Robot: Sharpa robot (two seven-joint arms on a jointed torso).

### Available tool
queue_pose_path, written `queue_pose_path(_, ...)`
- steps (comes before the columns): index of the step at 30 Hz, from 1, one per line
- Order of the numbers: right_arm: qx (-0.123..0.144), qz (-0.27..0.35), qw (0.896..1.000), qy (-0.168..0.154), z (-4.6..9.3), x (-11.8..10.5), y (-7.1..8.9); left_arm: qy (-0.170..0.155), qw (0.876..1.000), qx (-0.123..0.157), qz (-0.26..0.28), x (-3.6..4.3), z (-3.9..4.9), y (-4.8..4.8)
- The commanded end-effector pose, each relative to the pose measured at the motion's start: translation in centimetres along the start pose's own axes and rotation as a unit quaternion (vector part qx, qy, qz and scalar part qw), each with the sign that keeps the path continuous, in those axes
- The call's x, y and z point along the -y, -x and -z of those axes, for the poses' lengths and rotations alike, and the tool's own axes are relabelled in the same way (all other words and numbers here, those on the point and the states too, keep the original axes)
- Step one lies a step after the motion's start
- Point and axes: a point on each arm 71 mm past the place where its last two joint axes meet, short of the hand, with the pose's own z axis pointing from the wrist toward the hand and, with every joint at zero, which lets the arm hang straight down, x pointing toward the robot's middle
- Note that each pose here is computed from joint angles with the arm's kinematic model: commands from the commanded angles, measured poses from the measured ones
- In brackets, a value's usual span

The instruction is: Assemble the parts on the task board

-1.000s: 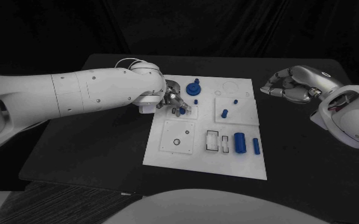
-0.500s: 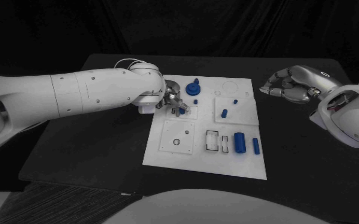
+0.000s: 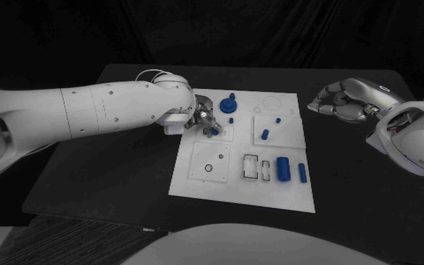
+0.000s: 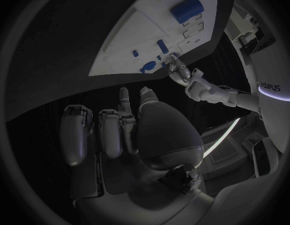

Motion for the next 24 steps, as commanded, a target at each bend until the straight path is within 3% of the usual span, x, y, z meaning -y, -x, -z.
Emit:
queue_pose_path(1, -0.003, 0.001, 1.0, -0.008, 0.02, 0.13, -0.13, -0.008, 1.0, -0.004, 0.0, 0.12, -0.07, -0.21)
queue_pose_path(24, -0.001, 0.001, 1.0, -0.011, 0.06, 0.32, -0.11, -0.019, 0.999, 0.036, 0.025, 0.14, 0.45, 0.02)
